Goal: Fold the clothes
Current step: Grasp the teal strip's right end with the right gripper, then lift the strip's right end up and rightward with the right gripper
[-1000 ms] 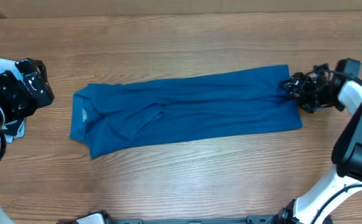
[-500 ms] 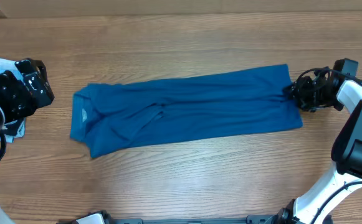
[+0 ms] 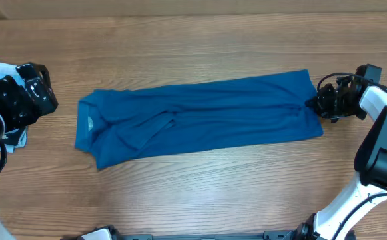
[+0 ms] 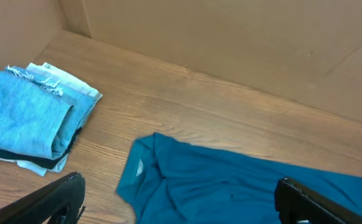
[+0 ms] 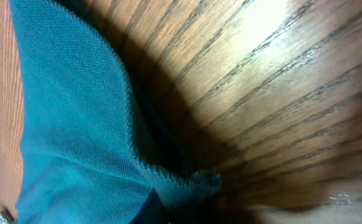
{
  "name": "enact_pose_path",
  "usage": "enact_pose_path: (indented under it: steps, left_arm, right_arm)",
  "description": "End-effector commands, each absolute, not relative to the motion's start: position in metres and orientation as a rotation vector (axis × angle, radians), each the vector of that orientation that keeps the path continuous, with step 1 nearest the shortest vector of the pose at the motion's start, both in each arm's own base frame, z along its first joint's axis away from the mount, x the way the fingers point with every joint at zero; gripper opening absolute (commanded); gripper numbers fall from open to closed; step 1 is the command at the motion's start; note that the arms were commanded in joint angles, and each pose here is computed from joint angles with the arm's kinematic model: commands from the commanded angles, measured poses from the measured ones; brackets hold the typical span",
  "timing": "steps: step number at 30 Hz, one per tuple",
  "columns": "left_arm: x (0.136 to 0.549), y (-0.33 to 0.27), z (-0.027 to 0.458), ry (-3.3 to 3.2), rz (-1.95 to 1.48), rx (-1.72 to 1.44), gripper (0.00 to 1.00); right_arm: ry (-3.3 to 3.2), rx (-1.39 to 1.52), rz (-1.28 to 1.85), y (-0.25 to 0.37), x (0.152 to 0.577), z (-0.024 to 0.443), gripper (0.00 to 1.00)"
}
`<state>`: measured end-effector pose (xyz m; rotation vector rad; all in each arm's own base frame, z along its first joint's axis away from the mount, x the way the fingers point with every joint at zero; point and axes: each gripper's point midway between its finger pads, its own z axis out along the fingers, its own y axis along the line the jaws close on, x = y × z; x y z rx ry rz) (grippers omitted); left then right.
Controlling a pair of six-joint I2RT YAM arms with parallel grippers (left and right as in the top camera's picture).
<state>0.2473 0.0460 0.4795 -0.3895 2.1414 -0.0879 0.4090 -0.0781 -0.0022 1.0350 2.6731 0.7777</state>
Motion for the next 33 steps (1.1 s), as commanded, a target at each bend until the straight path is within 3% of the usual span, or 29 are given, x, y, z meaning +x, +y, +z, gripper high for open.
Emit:
enact_pose_path:
  steps: [1, 6, 11, 20, 27, 33]
  left_arm:
    - [0.247, 0.045, 0.48, 2.138, -0.086, -0.391, 1.0]
    - [0.247, 0.045, 0.48, 2.138, -0.086, -0.391, 1.0]
    - [0.247, 0.045, 0.48, 2.138, -0.086, -0.391, 1.0]
    - [0.247, 0.045, 0.48, 2.138, -0.086, -0.391, 1.0]
    - [0.247, 0.045, 0.48, 2.138, -0.086, -0.391, 1.0]
    - [0.247, 0.045, 0.48, 2.138, -0.086, -0.391, 1.0]
  right_arm:
    - [2.801, 1.122, 0.691, -0.072, 0.377, -0.035, 0.04]
    - [2.645, 1.138, 0.643, -0.113, 0.391, 0.018, 0.04]
    - [2.508, 1.314, 0.531, -0.169, 0.376, 0.047, 0.04]
    - [2.394, 1.195, 0.296, -0.235, 0.4, 0.124, 0.04]
    - [2.341, 1.16, 0.241, -0.248, 0.41, 0.165, 0.04]
    - [2.372, 1.058, 0.356, -0.217, 0.418, 0.191, 0.04]
